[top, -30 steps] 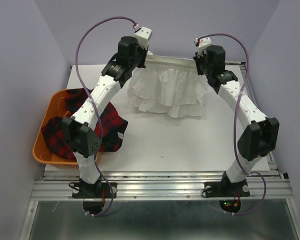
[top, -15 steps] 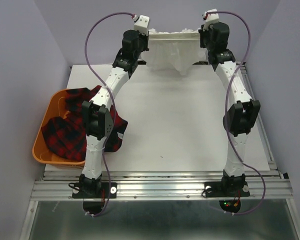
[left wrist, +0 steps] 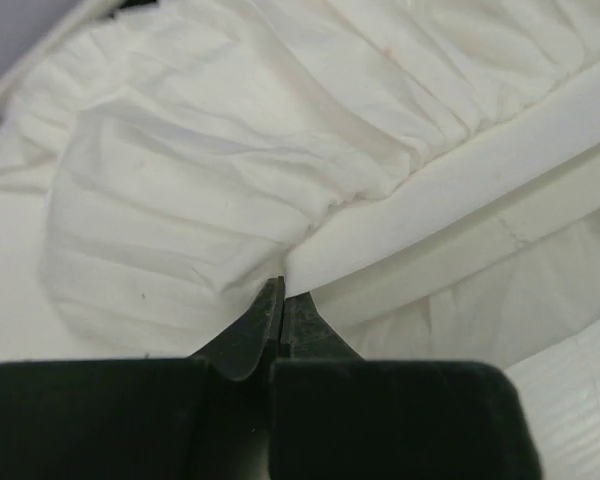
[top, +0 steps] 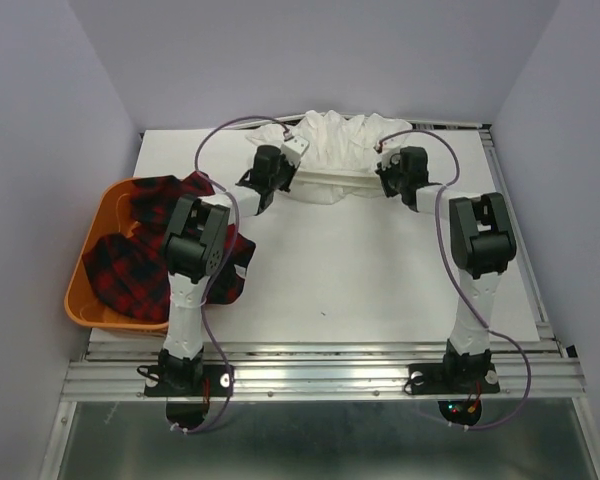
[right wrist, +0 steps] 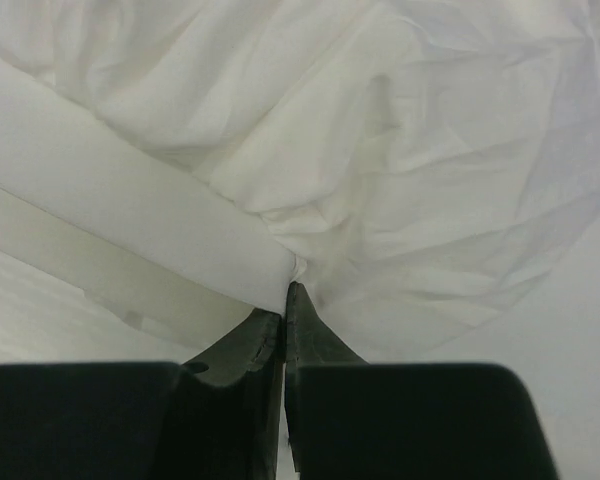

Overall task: Fold and stack the skirts
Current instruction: Flatten the skirt out

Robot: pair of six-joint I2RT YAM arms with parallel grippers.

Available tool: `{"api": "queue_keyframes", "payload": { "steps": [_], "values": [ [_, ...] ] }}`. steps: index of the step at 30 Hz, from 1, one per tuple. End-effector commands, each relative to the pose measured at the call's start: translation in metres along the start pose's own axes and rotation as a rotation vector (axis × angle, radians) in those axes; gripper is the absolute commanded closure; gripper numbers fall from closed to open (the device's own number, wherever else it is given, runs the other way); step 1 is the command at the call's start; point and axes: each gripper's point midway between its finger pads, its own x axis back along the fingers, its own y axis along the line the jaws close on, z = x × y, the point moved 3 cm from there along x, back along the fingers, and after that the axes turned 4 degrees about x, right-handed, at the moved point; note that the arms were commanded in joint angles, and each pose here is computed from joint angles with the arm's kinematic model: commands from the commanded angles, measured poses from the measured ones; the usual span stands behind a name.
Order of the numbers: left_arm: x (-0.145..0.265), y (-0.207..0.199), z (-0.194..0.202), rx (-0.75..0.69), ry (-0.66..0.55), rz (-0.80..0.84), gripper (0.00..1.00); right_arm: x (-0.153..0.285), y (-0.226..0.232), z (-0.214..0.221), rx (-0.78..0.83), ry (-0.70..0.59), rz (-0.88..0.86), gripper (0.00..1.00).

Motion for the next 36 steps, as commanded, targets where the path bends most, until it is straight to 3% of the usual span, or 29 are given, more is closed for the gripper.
{"api": "queue_keyframes", "payload": {
  "steps": [1,7,15,16,19,20,22,23,26,30,36],
  "values": [
    [0.043,0.042,-0.061,-0.078,-0.174,-0.183,1.00,0.023,-0.042,-0.008,0.019,-0.072,0.132,0.99],
    [0.058,0.042,-0.050,-0.055,-0.126,-0.206,1.00,0.039,-0.038,-0.013,-0.016,-0.061,0.108,0.99],
    [0.051,0.056,-0.100,0.039,-0.187,-0.267,1.00,0.027,-0.065,-0.048,-0.069,-0.058,0.187,0.99],
    [0.050,0.065,-0.124,0.048,-0.228,-0.299,1.00,0.025,-0.077,-0.066,-0.075,-0.082,0.221,0.99],
    [0.025,0.074,-0.121,0.070,-0.191,-0.340,1.00,0.002,-0.092,-0.064,-0.112,-0.062,0.267,0.99],
    [0.025,0.083,-0.150,0.086,-0.250,-0.360,1.00,0.001,-0.105,-0.090,-0.120,-0.114,0.296,0.99],
    [0.006,0.093,-0.140,0.118,-0.233,-0.374,1.00,-0.017,-0.115,-0.082,-0.152,-0.087,0.323,0.99],
    [-0.002,0.101,-0.150,0.135,-0.266,-0.390,1.00,-0.014,-0.133,-0.104,-0.166,-0.137,0.363,0.99],
    [-0.004,0.123,-0.173,0.162,-0.348,-0.449,1.00,-0.027,-0.150,-0.102,-0.209,-0.149,0.432,0.99],
    [-0.017,0.134,-0.171,0.090,-0.404,-0.485,1.00,-0.031,-0.166,-0.125,-0.225,-0.263,0.500,0.99],
    [-0.006,0.161,-0.197,0.030,-0.596,-0.561,1.00,-0.022,-0.190,-0.162,-0.202,-0.413,0.599,0.99]
  ]
}}
